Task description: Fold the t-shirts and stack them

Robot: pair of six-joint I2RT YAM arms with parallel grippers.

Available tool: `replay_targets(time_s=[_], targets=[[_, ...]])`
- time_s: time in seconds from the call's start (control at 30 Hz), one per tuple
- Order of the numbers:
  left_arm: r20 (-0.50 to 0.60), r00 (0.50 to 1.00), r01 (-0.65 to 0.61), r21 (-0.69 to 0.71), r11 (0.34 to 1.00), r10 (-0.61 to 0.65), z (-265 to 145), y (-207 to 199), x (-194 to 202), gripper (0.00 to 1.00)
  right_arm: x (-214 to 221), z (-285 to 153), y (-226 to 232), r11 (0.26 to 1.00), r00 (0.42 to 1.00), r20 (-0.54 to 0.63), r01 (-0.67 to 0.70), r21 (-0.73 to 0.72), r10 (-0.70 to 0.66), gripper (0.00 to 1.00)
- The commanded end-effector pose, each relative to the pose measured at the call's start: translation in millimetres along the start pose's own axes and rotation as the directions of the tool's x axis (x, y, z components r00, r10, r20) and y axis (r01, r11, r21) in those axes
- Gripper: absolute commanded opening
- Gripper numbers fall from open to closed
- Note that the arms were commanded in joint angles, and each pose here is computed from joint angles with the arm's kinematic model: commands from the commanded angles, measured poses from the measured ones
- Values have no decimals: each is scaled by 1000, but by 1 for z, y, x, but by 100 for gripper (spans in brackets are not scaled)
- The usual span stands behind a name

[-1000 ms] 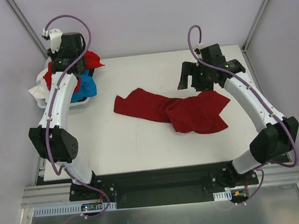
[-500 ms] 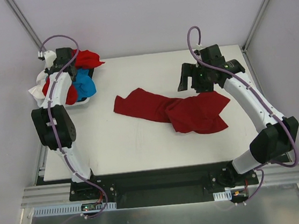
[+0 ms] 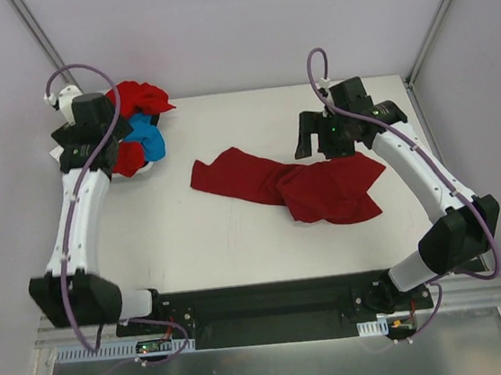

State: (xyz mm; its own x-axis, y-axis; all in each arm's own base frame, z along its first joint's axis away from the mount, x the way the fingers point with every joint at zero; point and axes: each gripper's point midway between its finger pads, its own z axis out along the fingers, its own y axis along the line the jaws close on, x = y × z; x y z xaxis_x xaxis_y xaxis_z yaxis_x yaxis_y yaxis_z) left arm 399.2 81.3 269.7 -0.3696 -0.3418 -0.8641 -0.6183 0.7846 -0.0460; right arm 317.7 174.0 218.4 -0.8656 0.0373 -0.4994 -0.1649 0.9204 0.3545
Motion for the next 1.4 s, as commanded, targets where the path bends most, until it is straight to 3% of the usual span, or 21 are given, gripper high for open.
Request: replay_targets(time_s=[0.0,0.13,0.27,0.3,0.37,0.47,0.5,0.53,0.6,0.7,0.87,1.0,1.07,1.13,1.23,1.27,1.37], targets=[[68,984,149,192,970,-164,-73,3,-20,99,-10,-23,12,999,997,59,46,-21,-44,96],[57,990,98,380,920,-129,-119,-18,-4,99,-1,-27,2,999,996,69,48,22,-49,96],[-37,999,40,578,815,-23,-156,-76,38,99,19,-22,-21,992,999,37,-12,123,7,96],[-80,997,45,644,764,8,-175,-99,56,99,25,-20,-26,990,1000,24,-18,141,15,96],[-124,989,29,682,731,77,-182,-127,87,99,30,-19,-31,986,999,20,-28,163,25,96],[-175,964,23,801,598,198,-214,-183,134,98,45,-18,-53,964,998,13,-57,260,55,96],[-170,956,38,879,475,237,-242,-209,146,97,51,-21,-62,953,996,17,-84,292,83,96],[-178,937,35,904,426,301,-246,-227,169,97,57,-26,-75,932,994,19,-106,347,106,96],[-90,921,-22,959,281,378,-276,-255,191,95,59,-33,-101,893,970,65,-243,378,236,96],[-170,860,38,962,271,481,-277,-279,237,91,67,-46,-116,868,932,107,-361,341,345,96],[-385,791,184,891,414,476,-277,-291,287,82,75,-51,-123,868,941,133,-339,362,312,96],[-468,770,255,848,464,433,-273,-311,313,79,83,-49,-121,877,945,120,-326,354,303,96],[-502,763,272,821,502,407,-261,-323,324,63,79,-57,-117,886,950,144,-310,345,276,96],[-486,792,270,822,502,370,-261,-332,311,42,76,-61,-117,892,957,162,-285,351,241,96],[-425,864,238,817,525,270,-248,-318,271,23,75,-57,-107,916,973,159,-211,342,165,96],[-433,869,251,802,541,239,-241,-310,262,1,76,-53,-93,935,983,139,-156,318,117,96],[-435,895,287,725,626,94,-209,-266,218,0,69,-41,-63,964,990,142,-61,260,25,96]])
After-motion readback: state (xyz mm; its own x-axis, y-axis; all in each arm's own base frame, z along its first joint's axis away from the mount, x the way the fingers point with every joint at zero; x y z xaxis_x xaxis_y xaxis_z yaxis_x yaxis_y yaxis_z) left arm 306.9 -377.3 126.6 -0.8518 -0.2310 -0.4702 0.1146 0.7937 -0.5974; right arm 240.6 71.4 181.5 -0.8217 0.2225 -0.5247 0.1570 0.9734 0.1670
